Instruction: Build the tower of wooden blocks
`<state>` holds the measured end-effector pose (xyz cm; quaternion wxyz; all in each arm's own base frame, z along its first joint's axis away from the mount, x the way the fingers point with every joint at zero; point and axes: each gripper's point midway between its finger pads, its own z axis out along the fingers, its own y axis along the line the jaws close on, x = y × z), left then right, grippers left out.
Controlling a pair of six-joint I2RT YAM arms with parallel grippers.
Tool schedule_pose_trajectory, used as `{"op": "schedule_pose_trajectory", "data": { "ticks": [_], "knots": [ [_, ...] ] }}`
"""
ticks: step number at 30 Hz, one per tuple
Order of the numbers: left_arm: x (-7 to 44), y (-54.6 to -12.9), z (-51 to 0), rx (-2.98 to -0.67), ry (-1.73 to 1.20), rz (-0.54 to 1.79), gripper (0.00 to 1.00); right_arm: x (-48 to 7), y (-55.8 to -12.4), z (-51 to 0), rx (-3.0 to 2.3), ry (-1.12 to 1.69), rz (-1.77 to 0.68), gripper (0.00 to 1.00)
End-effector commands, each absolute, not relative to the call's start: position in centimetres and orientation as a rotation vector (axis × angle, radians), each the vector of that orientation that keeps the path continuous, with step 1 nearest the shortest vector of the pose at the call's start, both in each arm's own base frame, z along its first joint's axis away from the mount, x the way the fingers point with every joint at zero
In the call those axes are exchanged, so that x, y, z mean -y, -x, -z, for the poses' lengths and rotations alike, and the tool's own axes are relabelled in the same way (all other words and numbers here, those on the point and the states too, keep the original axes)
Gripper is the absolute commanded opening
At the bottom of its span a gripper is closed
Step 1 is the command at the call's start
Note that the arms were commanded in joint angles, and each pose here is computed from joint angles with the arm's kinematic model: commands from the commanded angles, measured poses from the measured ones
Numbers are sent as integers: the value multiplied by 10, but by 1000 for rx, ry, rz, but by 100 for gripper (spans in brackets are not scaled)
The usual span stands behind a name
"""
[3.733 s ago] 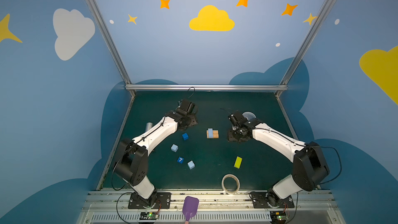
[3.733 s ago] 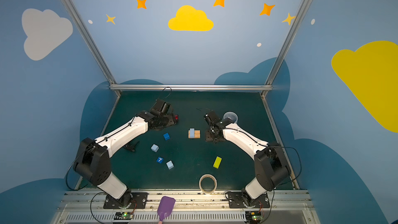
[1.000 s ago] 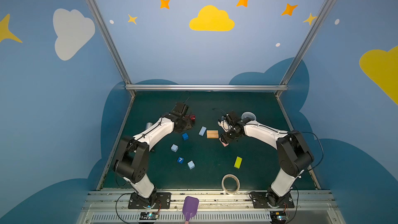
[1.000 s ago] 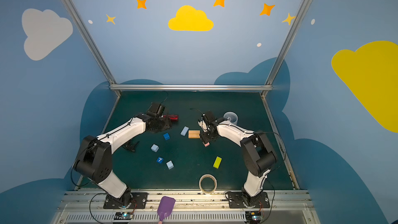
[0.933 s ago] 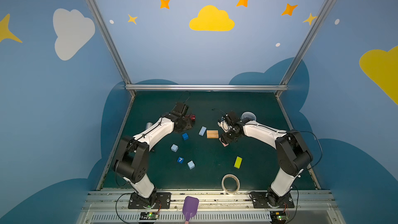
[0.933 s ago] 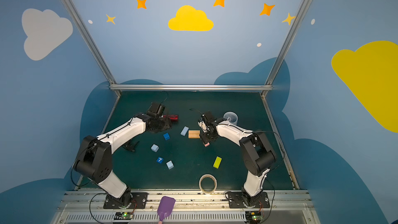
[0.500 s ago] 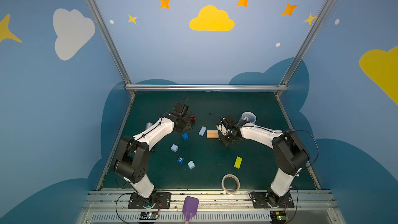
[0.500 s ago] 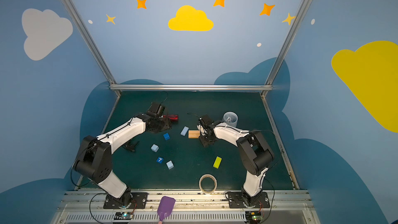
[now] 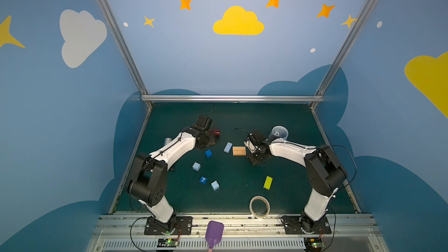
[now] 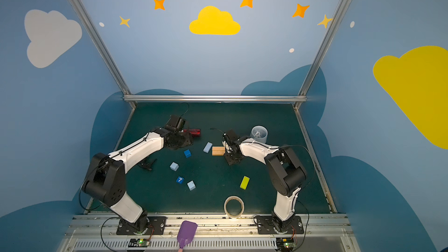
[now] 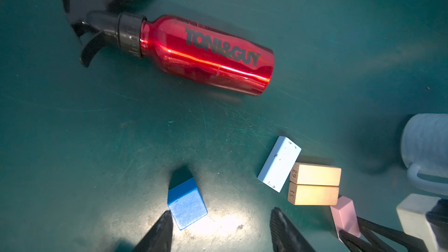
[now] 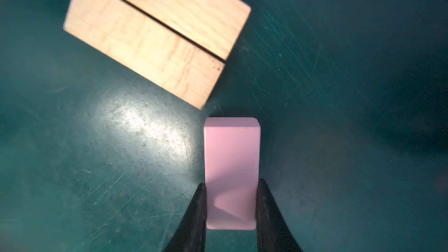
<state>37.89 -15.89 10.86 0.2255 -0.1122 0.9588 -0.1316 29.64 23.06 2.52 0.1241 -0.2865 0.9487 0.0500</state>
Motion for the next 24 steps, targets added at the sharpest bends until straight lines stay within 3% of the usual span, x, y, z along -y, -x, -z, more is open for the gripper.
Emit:
{"op": "schedule_pose_trajectory", "data": {
  "ticks": [1,24],
  "knots": [
    [156,-380,-124,-2616,295,352,64,-227,-293,-20,-2795,821,-114,21],
    [154,-378,-126,-2609,292,345,64,-233,-314,-78,-2816,456,-42,14]
  ]
}}
